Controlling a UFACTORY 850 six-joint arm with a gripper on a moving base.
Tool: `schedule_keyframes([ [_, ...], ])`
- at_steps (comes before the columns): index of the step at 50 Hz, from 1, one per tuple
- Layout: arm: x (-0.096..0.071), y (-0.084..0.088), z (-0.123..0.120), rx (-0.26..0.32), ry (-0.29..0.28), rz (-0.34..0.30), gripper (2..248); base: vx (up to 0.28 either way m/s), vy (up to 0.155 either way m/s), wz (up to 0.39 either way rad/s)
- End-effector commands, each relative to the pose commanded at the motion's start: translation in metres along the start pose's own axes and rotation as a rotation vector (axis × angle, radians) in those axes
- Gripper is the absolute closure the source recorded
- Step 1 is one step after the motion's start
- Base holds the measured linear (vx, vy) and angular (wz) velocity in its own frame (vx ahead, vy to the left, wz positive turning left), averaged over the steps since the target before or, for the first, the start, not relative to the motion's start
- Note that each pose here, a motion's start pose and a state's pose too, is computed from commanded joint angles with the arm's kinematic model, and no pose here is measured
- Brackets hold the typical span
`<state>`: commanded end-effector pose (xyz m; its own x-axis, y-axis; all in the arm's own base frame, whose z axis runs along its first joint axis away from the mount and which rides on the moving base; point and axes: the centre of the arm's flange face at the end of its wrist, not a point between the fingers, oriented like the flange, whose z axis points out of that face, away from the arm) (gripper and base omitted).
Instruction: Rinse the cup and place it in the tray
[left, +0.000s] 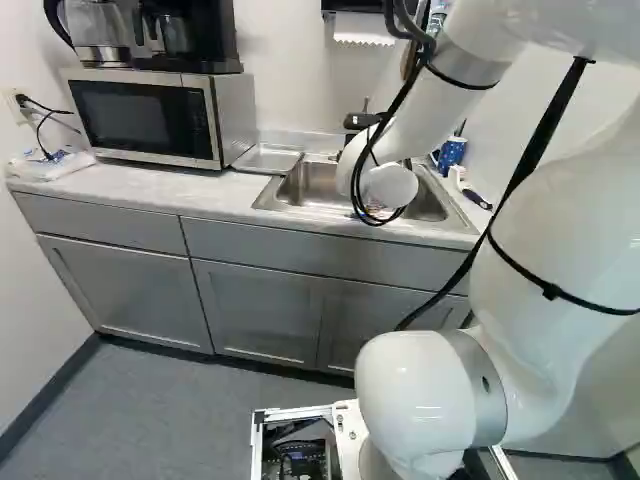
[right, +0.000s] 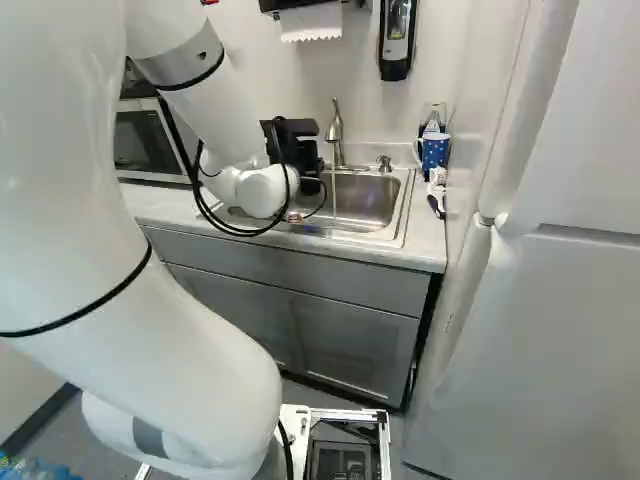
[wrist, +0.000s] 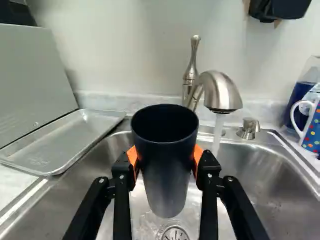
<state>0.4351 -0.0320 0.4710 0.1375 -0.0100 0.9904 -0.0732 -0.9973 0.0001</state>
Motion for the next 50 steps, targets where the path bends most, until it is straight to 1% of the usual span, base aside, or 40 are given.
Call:
schedule_keyframes([
  [8,-0.004,0.01,0.002,-0.023,-0.009,0.003,127,0.0,0.0,0.0],
  [24,-0.019,0.027,0.007,-0.061,-0.045,0.01,127,0.0,0.0,0.0],
  [39,-0.018,0.043,0.01,-0.095,-0.045,0.015,127,0.0,0.0,0.0],
  [50,-0.018,0.047,0.012,-0.103,-0.045,0.017,127,0.0,0.0,0.0],
])
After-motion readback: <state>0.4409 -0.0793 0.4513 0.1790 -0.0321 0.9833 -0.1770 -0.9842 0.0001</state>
